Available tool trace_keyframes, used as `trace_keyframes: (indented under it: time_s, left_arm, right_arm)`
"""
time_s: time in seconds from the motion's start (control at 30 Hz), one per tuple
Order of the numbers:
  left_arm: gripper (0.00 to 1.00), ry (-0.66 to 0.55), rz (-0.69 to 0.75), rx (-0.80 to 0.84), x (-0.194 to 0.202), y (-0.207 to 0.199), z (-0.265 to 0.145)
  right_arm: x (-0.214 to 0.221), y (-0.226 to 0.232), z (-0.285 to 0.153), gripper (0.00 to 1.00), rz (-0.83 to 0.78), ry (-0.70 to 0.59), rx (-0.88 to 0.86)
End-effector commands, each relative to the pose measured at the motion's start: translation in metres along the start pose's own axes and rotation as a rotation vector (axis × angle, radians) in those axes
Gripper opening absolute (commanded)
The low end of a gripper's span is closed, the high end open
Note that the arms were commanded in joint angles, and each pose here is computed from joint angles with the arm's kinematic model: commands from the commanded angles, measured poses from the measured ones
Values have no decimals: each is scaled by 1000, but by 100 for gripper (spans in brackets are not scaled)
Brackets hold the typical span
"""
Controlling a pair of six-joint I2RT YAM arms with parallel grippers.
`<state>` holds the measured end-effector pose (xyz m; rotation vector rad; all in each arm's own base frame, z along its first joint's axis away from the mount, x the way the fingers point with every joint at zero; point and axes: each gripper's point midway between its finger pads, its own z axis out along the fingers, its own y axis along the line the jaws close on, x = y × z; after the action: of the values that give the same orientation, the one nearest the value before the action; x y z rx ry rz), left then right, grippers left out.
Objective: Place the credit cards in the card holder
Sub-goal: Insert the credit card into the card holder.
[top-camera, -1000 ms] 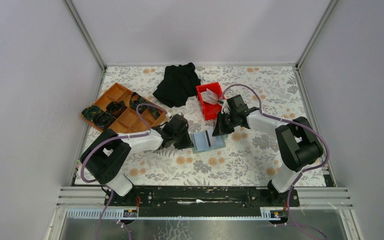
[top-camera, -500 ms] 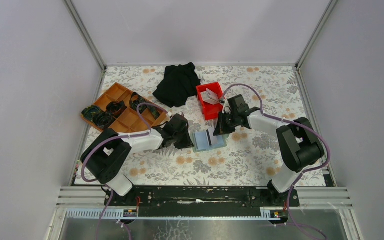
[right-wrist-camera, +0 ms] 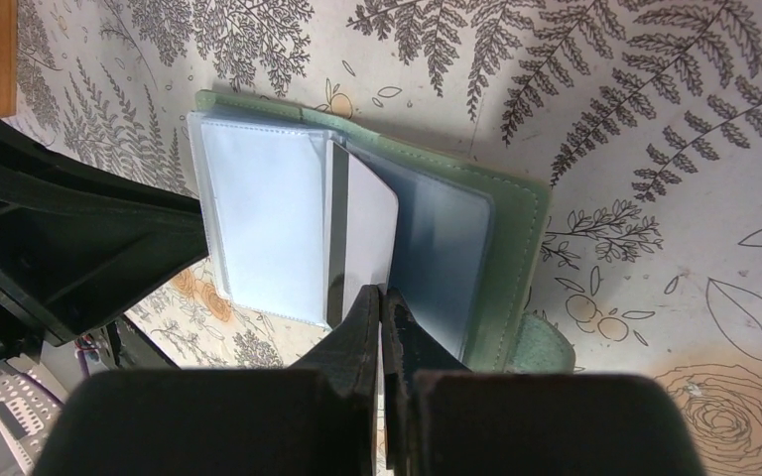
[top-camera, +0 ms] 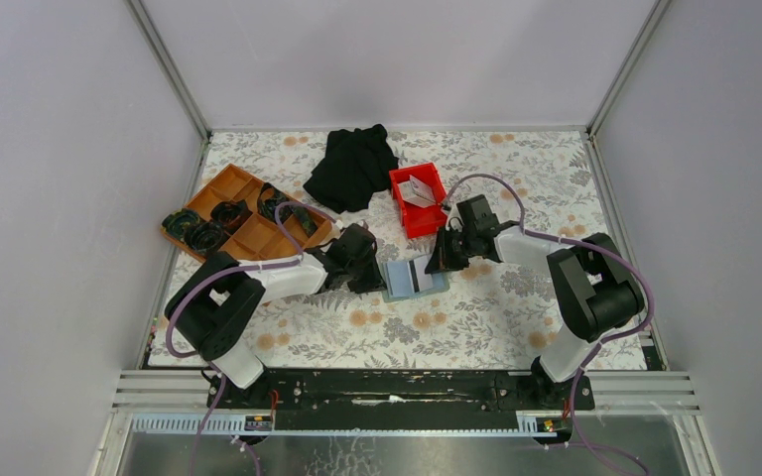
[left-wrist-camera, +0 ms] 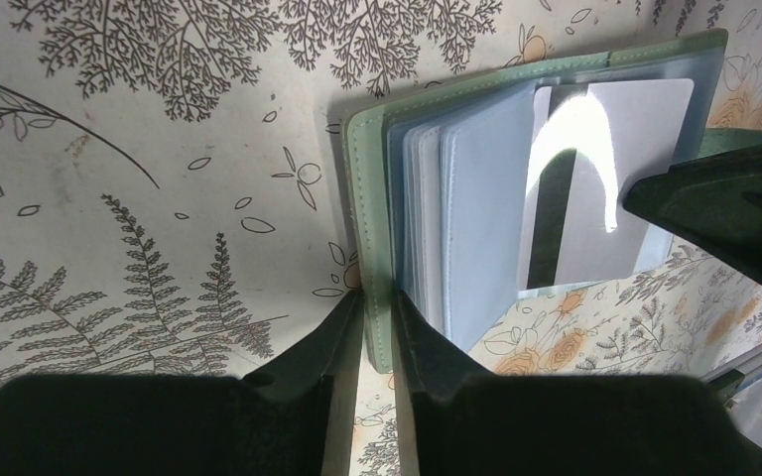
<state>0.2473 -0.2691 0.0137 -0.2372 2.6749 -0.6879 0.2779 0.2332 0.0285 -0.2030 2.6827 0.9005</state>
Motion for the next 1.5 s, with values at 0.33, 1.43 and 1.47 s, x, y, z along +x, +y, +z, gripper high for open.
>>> trace_keyframes:
  time_s: [0.33,1.43,1.47]
  left_arm:
    - [17,73,26,-130,21,35,16]
    - [16,82,20,-139,27,39,14]
    - [16,83,20,-137,28,39,14]
  right_arm:
    - [28,-3,4,0,43,53,-26]
    - [15,7,-12,36,-19,24,89]
    - [14,8,-13,37,-19,22,88]
